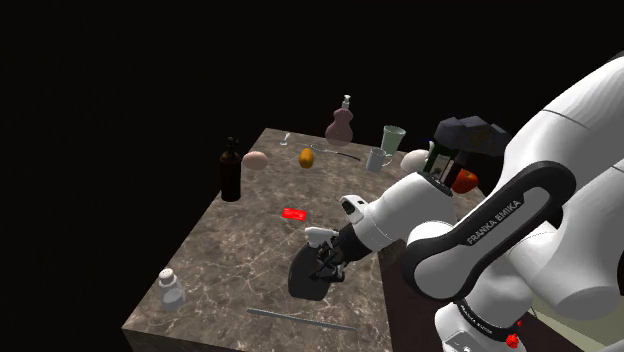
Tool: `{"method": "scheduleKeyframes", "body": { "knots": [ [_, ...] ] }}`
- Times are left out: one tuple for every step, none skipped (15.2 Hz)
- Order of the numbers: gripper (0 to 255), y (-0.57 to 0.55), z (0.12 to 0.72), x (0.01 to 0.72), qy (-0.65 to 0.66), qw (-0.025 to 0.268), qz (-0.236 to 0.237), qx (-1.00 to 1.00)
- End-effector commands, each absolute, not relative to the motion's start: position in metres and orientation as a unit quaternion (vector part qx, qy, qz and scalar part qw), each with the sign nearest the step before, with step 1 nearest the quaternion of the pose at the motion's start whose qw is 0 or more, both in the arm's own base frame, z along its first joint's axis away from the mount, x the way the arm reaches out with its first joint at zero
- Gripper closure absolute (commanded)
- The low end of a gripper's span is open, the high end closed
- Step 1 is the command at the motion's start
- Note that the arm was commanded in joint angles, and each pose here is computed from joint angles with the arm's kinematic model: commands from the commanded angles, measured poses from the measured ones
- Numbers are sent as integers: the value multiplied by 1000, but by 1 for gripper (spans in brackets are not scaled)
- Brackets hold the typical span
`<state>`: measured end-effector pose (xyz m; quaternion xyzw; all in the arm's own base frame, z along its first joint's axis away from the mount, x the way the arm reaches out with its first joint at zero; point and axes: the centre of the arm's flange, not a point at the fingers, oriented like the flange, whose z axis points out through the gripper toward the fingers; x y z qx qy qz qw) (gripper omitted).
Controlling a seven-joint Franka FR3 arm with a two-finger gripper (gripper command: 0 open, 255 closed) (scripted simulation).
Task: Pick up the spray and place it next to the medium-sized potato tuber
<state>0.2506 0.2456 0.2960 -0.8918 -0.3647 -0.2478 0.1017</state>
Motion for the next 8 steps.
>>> {"method": "scheduleKeyframes", "body": {
  "knots": [
    [255, 246, 296, 251, -365, 102, -248, -892],
    [255, 246, 296, 251, -365, 102, -248, -892],
    [255, 246, 296, 251, -365, 102, -248, -892],
    [255, 246, 296, 250, -365, 102, -248, -892],
    [255, 246, 296, 251, -365, 102, -248, -892],
    [255, 246, 301, 251, -365, 102, -248, -892],
    [255, 246, 306, 251, -365, 102, -248, -892],
    [255, 246, 312, 251, -365, 102, -248, -892]
  ]
}}
